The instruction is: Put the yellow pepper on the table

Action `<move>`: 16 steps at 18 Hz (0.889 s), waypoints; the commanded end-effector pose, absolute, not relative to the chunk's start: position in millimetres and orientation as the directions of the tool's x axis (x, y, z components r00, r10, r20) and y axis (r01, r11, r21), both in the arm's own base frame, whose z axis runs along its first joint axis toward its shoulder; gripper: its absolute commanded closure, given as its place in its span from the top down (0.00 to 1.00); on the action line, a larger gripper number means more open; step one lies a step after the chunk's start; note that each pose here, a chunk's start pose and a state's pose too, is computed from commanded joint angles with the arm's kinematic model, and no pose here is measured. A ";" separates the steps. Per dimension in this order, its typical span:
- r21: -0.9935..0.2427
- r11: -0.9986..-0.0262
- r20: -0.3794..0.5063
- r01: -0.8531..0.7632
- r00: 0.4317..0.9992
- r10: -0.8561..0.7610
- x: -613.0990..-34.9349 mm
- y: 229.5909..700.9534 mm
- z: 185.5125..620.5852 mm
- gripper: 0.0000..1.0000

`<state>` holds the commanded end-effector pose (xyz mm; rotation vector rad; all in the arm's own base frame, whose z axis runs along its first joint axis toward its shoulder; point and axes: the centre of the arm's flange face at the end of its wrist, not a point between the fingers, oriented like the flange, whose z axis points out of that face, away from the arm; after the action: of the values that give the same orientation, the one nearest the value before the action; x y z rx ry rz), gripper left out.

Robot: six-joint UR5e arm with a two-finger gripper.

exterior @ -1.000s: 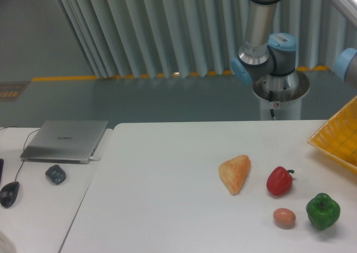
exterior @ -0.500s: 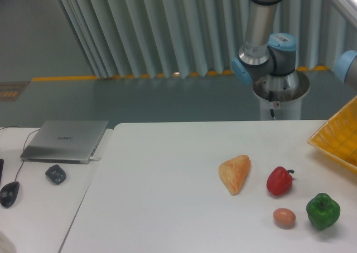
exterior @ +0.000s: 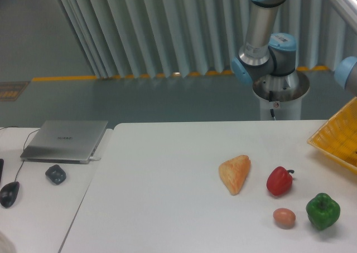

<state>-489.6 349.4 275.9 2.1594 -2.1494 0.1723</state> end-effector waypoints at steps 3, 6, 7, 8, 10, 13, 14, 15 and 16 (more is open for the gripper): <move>-0.014 -0.006 0.144 -1.000 0.004 -0.990 -490.1 348.4 276.9 0.91; -0.004 -0.007 0.147 -1.000 0.006 -0.989 -491.0 348.9 281.3 0.67; 0.007 -0.007 0.145 -1.000 0.008 -0.989 -491.2 348.9 287.7 0.66; 0.010 -0.007 0.145 -1.000 0.008 -0.989 -490.6 348.4 290.4 0.63; 0.013 -0.008 0.143 -1.000 0.010 -0.990 -490.1 347.2 293.7 0.61; 0.012 -0.016 0.144 -1.000 0.017 -0.989 -491.7 343.0 297.7 0.60; 0.010 -0.017 0.145 -1.000 0.019 -0.989 -492.1 342.2 300.7 0.60; 0.016 -0.019 0.141 -1.000 0.021 -0.990 -492.2 342.4 311.4 0.60; 0.010 -0.022 0.142 -1.000 0.023 -0.990 -491.1 342.1 319.8 0.60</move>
<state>-491.1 342.1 319.8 2.1679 -2.1193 0.1441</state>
